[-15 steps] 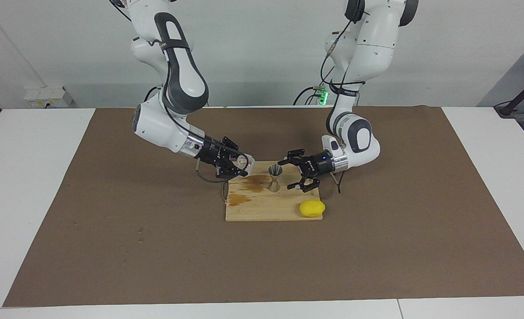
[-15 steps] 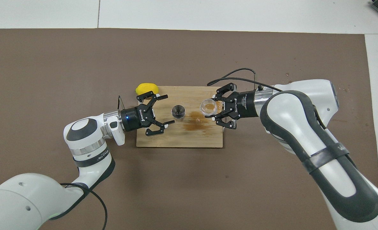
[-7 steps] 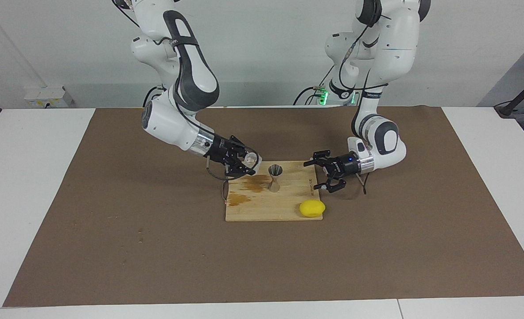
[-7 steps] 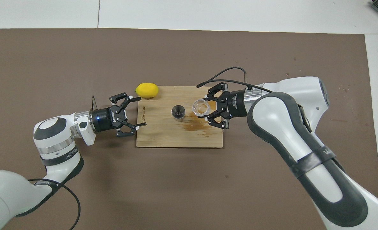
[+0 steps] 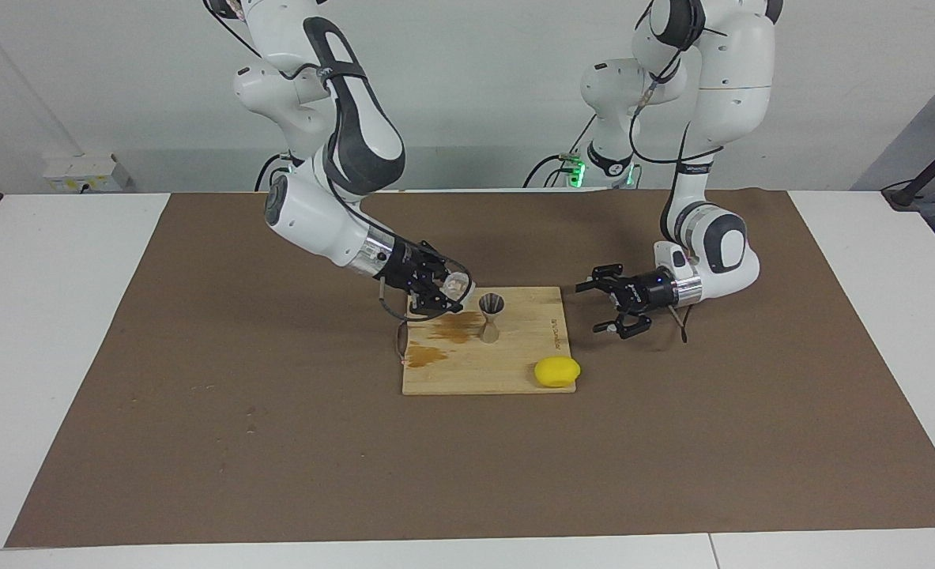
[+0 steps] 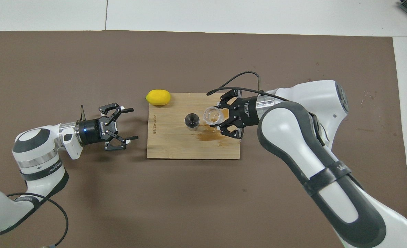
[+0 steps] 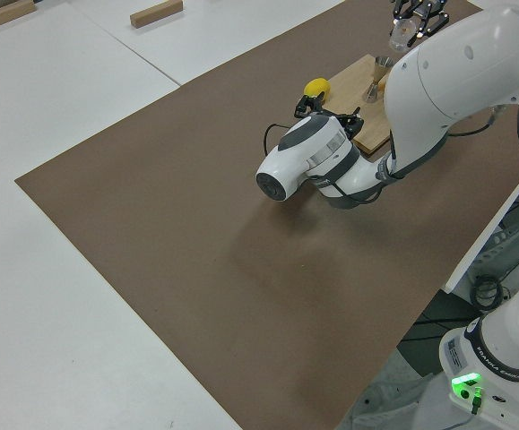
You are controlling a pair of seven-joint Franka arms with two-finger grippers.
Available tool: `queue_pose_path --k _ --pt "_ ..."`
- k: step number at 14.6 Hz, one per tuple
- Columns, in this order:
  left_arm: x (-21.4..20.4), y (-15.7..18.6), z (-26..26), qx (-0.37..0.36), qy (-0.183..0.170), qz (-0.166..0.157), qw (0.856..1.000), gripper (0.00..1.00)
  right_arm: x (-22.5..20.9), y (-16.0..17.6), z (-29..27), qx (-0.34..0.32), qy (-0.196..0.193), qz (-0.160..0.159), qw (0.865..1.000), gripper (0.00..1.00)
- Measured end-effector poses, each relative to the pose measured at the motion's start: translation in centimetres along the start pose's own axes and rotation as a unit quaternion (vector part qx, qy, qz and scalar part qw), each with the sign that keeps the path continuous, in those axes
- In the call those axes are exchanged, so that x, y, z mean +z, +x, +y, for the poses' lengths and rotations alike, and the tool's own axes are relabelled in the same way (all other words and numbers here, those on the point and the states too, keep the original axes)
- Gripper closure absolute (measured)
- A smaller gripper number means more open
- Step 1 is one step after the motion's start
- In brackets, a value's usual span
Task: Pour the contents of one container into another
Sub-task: 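Release the dark cup with the left gripper while the right gripper raises the glass, then tilt the glass over the dark cup while the left gripper withdraws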
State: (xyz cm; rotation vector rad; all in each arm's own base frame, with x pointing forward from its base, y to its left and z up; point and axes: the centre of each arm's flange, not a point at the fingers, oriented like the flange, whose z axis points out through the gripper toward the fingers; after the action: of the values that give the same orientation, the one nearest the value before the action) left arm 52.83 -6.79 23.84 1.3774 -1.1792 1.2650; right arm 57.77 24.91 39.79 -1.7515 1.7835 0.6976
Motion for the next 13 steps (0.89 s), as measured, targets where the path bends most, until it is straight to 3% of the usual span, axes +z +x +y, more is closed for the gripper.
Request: queue_pose_path --k 7,13 --pt "-2.8 0.1 0.0 0.007 -0.013 -0.016 1.0 0.0 0.5 -1.3 -0.4 -0.01 -0.004 0.031 0.999 0.49" --pt "-5.8 2.8 -0.4 -0.003 -0.018 -0.066 0.998 0.0 0.6 -2.8 -0.6 -0.029 -0.004 0.068 0.997 0.49"
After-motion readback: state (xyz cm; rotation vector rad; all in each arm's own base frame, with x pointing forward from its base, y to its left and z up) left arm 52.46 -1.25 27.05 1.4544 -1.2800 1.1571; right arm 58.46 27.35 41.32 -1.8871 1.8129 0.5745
